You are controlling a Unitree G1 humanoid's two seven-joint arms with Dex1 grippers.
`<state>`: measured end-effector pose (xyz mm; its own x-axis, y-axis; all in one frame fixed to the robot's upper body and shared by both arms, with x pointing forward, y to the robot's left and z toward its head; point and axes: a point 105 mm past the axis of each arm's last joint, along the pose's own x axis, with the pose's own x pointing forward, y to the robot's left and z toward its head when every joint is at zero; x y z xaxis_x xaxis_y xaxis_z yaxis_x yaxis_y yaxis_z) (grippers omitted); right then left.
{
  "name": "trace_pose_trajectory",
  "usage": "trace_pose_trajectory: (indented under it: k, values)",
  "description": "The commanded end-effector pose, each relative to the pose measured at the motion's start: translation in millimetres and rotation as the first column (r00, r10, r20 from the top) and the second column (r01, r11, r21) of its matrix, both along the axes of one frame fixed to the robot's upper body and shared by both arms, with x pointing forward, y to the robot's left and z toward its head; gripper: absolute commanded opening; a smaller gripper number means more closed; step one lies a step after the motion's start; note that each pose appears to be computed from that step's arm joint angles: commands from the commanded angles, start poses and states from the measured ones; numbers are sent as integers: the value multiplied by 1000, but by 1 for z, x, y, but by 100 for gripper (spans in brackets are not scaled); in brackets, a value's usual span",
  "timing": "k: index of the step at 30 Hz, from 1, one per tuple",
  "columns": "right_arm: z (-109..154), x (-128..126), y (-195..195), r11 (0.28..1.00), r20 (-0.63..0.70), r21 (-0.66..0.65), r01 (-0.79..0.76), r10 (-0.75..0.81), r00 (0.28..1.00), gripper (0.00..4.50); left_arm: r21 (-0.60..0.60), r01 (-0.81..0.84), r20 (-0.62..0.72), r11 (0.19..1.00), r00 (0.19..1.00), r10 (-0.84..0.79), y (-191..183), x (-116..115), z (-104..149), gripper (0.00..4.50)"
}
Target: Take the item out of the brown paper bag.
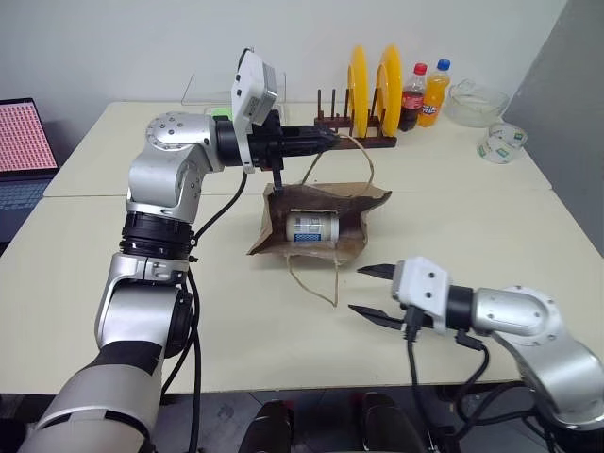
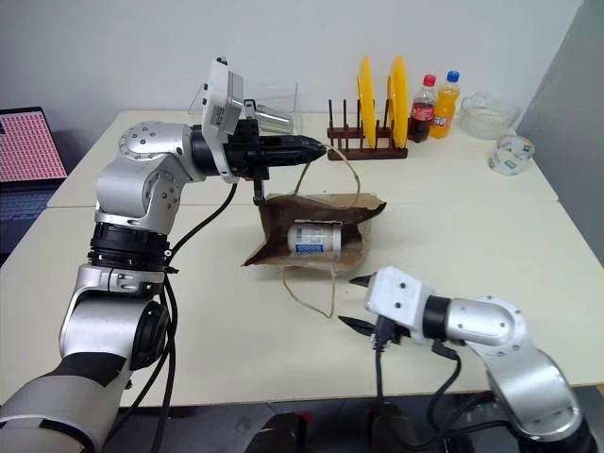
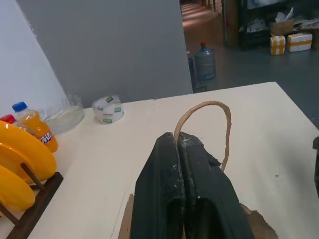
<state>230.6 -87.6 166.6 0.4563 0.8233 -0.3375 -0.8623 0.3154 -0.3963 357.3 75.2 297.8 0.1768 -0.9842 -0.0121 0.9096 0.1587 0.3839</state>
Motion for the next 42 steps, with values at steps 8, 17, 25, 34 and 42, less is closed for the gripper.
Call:
trace_pose_trajectory:
  k: [8,17,25,34,42]
  values:
    - [57,39,41,999,223,47,21,-31,974,289,-109,68,-35,992,997,-72,-6,-16,30,0]
    - [21,82,61,959,315,-277,58,33,948,327,-100,79,-30,992,996,-83,-7,-19,23,0]
    - [11,89,51,882,391,-472,7,202,898,447,-71,79,-23,994,996,-81,-4,-18,17,0]
    - [-1,102,66,771,425,-636,-27,380,822,447,-57,19,15,998,1000,-19,7,-1,20,0]
    - [-16,125,78,675,450,-737,26,462,764,447,-45,31,20,999,999,-30,6,-4,17,0]
